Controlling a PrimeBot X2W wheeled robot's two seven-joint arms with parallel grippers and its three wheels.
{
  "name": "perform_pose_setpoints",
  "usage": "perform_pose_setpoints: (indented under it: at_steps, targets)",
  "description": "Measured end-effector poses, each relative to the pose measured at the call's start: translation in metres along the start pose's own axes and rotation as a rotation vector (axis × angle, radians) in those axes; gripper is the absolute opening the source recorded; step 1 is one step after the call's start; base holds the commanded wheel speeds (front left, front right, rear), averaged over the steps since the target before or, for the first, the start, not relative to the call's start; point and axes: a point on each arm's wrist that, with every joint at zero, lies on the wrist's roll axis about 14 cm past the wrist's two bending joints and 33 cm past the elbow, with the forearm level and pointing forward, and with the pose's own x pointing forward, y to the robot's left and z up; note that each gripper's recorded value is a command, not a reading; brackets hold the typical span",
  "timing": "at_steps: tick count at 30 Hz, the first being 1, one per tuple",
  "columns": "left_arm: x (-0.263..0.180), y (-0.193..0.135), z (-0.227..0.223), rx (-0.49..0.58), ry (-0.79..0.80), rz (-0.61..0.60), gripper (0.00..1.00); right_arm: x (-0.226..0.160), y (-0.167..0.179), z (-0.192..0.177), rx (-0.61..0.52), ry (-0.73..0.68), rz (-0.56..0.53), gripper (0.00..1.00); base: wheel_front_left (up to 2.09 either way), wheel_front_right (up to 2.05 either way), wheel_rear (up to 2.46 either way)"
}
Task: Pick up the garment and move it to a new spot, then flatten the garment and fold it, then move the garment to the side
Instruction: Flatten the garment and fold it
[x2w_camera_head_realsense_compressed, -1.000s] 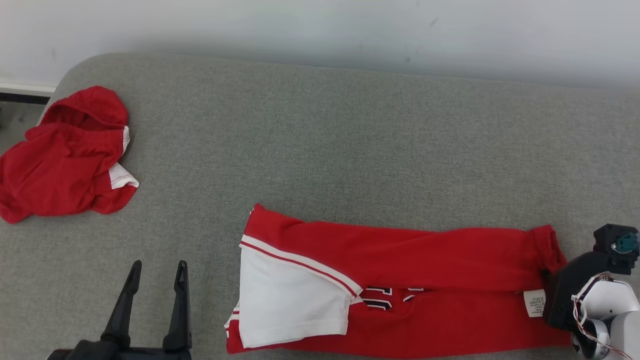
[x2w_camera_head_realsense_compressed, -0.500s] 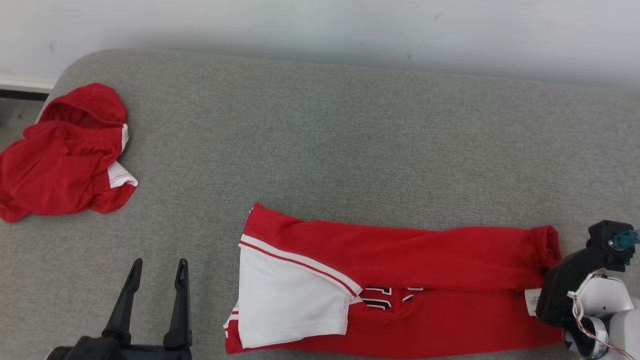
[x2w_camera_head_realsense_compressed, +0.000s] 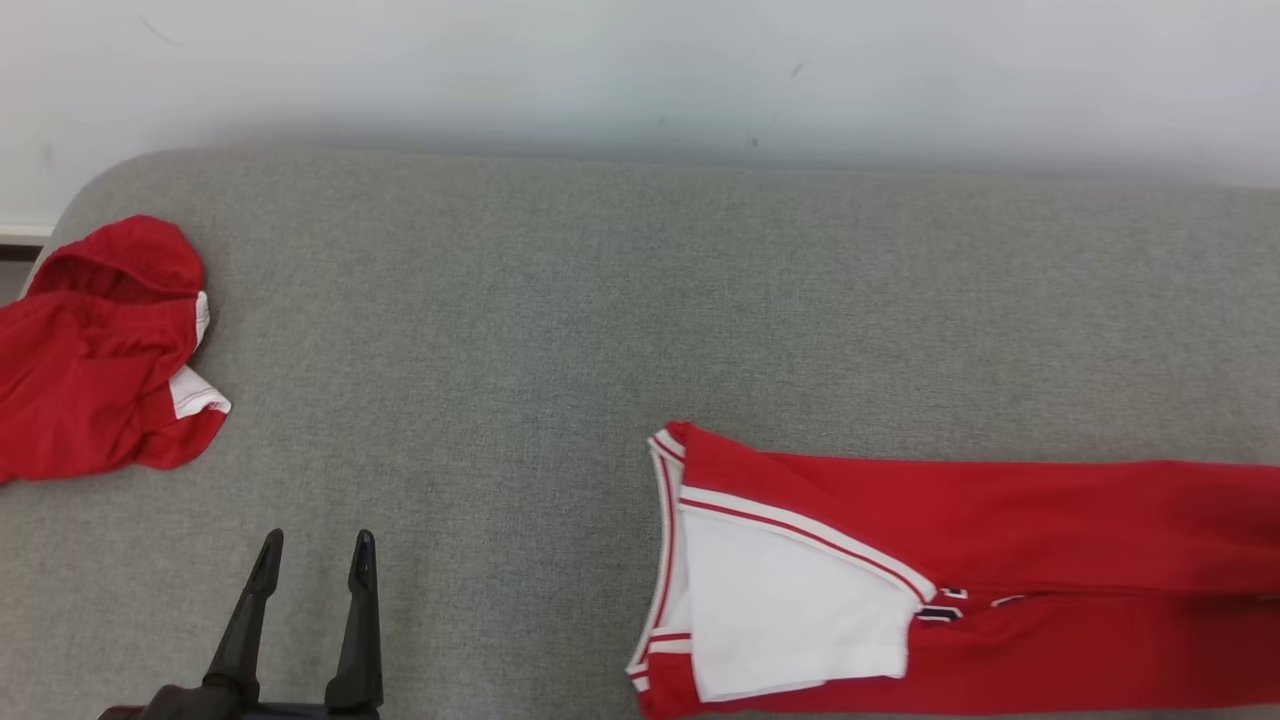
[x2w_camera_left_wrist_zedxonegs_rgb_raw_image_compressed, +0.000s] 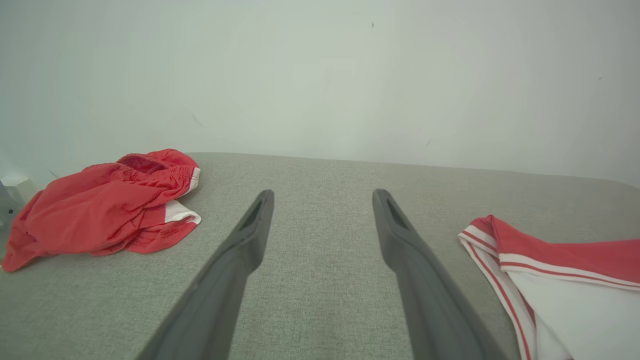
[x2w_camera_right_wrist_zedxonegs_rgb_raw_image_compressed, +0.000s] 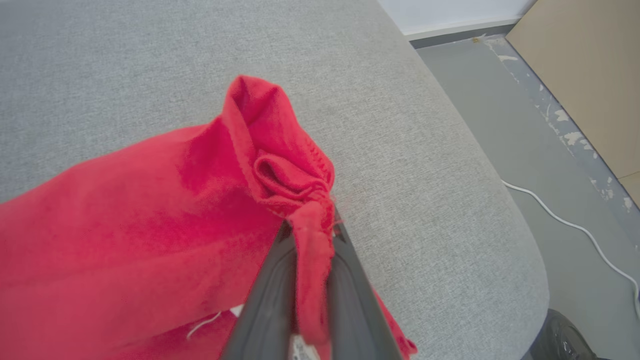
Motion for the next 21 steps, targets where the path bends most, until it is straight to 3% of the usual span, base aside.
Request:
perform_pose_setpoints:
  at_steps: [5,9,14,20,21]
  targets:
    - [0.0,-0.006,0.004,-0.004,-0.012,-0.017,1.0,-0.012,-0.03,0.011,0.001,-0.046,-0.084,0.0,0.0,0.0,0.0]
    - [-0.002,-0.009,0.004,-0.011,-0.011,-0.025,1.0,-0.019,-0.024,0.014,-0.009,-0.063,-0.061,0.0,0.0,0.0,0.0]
    - [0.0,-0.011,0.006,-0.013,-0.017,-0.028,1.0,-0.029,0.029,0.017,-0.03,-0.08,0.101,0.0,0.0,0.0,0.0]
    - [0.0,-0.013,0.005,-0.023,-0.013,-0.032,1.0,-0.047,0.115,0.019,-0.073,-0.094,0.368,0.0,0.0,0.0,0.0]
    - [0.0,-0.013,0.005,-0.026,-0.012,-0.03,1.0,-0.053,0.142,0.013,-0.102,-0.084,0.45,0.0,0.0,0.0,0.0]
